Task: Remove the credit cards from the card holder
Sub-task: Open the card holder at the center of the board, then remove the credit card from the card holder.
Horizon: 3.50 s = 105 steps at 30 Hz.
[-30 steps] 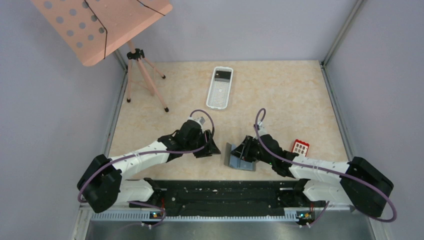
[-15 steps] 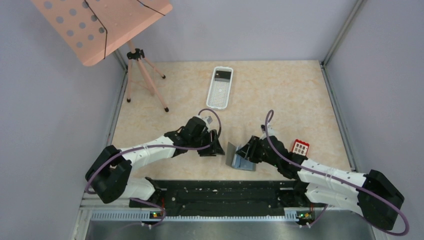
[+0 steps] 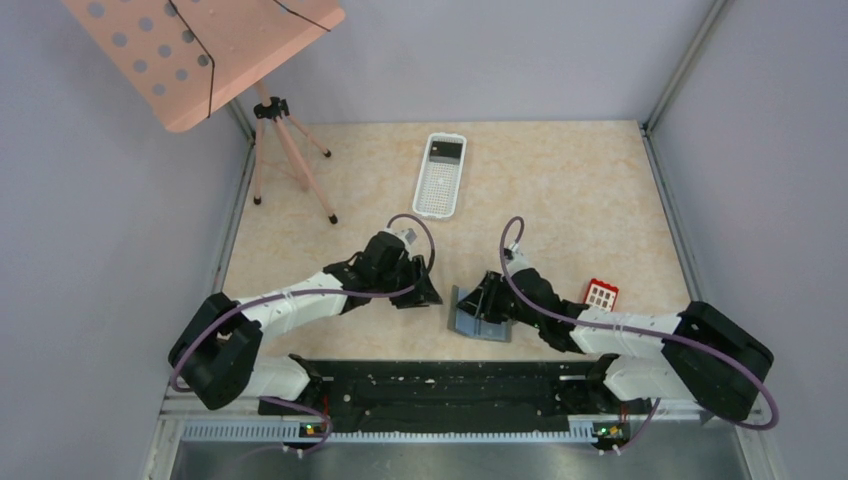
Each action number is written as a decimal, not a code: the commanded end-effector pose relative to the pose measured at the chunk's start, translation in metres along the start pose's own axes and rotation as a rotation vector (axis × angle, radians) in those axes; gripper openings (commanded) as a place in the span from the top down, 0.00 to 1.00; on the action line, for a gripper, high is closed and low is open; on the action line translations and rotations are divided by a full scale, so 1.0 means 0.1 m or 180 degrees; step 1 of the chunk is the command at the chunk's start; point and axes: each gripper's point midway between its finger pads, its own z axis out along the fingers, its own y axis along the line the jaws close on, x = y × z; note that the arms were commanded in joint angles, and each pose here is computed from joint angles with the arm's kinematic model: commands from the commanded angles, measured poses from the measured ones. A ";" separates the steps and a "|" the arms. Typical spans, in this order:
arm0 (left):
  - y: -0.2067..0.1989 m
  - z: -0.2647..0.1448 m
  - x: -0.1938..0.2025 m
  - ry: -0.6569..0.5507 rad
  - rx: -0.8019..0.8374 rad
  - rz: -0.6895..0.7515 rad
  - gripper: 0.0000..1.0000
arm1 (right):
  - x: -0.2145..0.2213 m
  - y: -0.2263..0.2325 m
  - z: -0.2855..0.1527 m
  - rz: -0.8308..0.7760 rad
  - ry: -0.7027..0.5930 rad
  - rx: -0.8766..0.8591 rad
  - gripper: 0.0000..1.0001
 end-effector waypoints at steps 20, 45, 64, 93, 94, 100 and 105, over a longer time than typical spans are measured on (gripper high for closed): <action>-0.17 -0.08 -0.14 -0.0056 0.0480 0.0031 0.57 | 0.26 -0.46 0.24 -0.0103 0.0220 0.0507 0.88; 0.09 0.36 0.31 0.0306 0.0459 -0.0030 0.86 | -0.02 -0.39 -0.16 -0.0066 -0.0154 0.0648 0.69; 0.09 0.36 0.38 0.0376 0.0419 -0.0039 0.86 | -0.07 -0.69 -0.55 0.0090 -0.0435 0.1000 0.57; -0.01 0.35 0.41 0.0409 0.0518 -0.0058 0.86 | -0.09 -0.54 -0.40 0.0023 -0.0399 0.0777 0.71; -0.02 0.35 0.41 0.0399 0.0526 -0.0052 0.86 | -0.09 -0.53 -0.40 0.0017 -0.0400 0.0766 0.71; -0.02 0.34 0.41 0.0397 0.0525 -0.0046 0.86 | -0.11 -0.48 -0.40 -0.0010 -0.0392 0.0749 0.75; -0.01 0.34 0.41 0.0395 0.0517 -0.0045 0.85 | -0.11 -0.39 -0.39 -0.0009 -0.0357 0.0626 0.76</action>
